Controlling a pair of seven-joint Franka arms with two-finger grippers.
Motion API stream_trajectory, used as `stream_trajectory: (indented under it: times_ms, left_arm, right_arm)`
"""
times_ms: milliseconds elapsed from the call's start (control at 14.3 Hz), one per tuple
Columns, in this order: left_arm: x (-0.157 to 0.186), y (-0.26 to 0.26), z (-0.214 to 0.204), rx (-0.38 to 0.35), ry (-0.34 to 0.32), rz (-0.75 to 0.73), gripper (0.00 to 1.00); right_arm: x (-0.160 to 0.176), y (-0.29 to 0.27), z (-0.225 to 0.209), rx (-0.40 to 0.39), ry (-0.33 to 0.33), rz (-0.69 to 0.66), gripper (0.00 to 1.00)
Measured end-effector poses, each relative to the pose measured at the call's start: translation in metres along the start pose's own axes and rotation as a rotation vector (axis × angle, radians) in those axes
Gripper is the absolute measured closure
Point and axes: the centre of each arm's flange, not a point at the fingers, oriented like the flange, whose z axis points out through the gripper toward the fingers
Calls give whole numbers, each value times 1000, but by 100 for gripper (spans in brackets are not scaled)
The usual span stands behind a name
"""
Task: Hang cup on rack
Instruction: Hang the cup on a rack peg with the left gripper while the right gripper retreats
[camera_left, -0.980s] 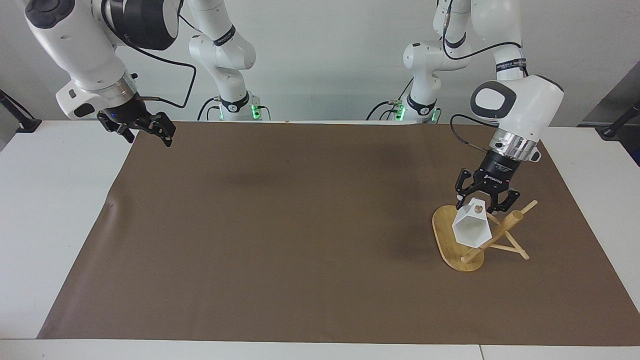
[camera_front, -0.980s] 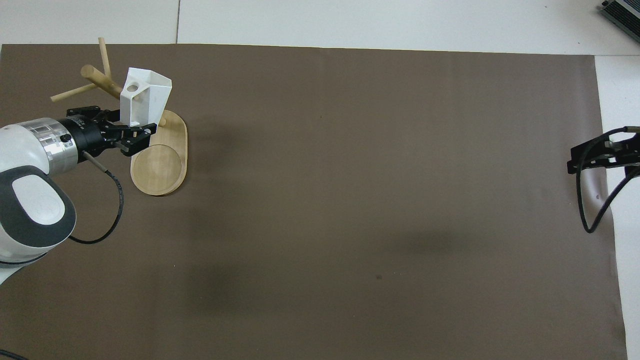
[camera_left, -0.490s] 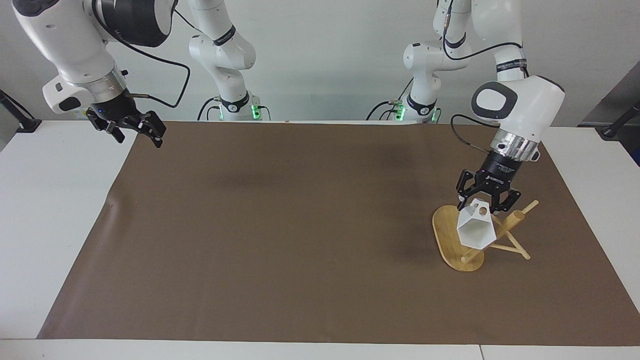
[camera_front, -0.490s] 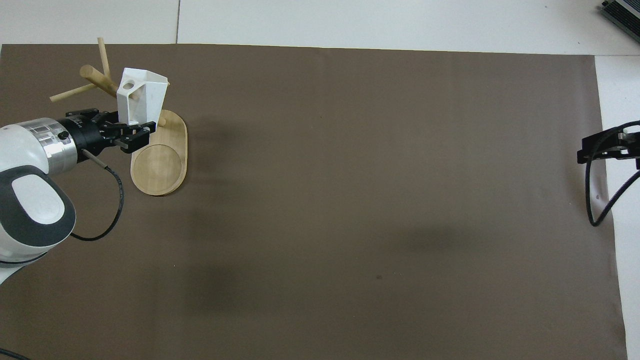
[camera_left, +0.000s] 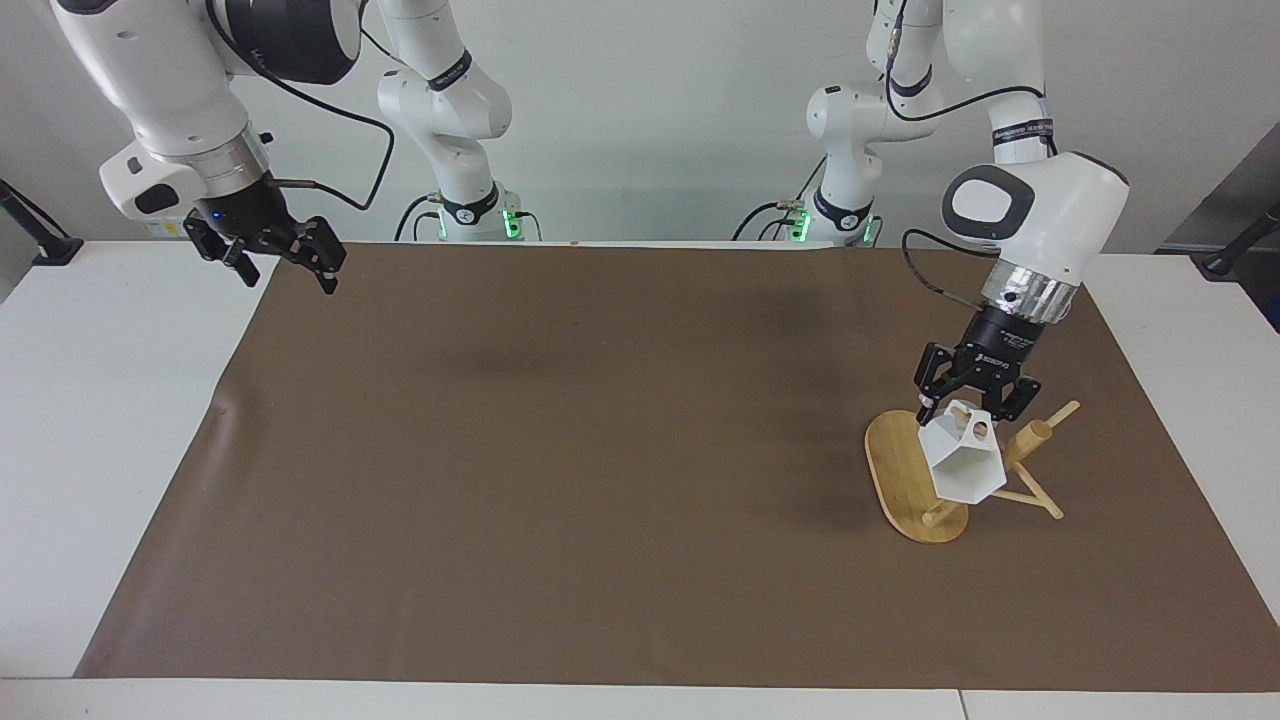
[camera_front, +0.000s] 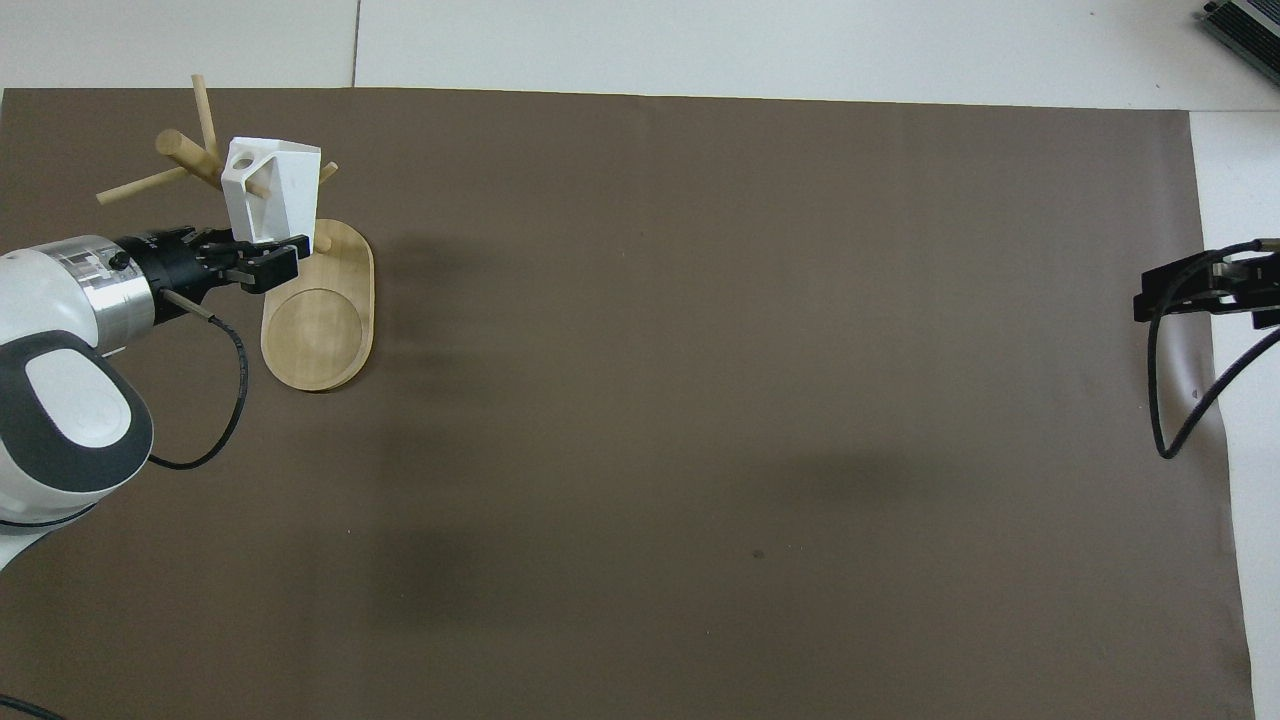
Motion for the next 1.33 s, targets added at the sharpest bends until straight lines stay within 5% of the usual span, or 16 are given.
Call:
stream_trajectory:
  times_ms: [280,490,840,1331]
  left_arm:
    - [0,-3,1,2,0,-22,30]
    - [-1,-4,1,1,-3,-21,1]
    - [-1,-3,0,2,2,-18,0]
    - [-25,-23,-25,-22,201,260,0]
  right_arm:
    - [-7,-35,-10,61,15,-52,0]
    - [-8,-42,-12,68,17,-62,0]
    - [-3,-8,-13,66,47,-1,0]
    - [-1,12,-10,65,54,34,0]
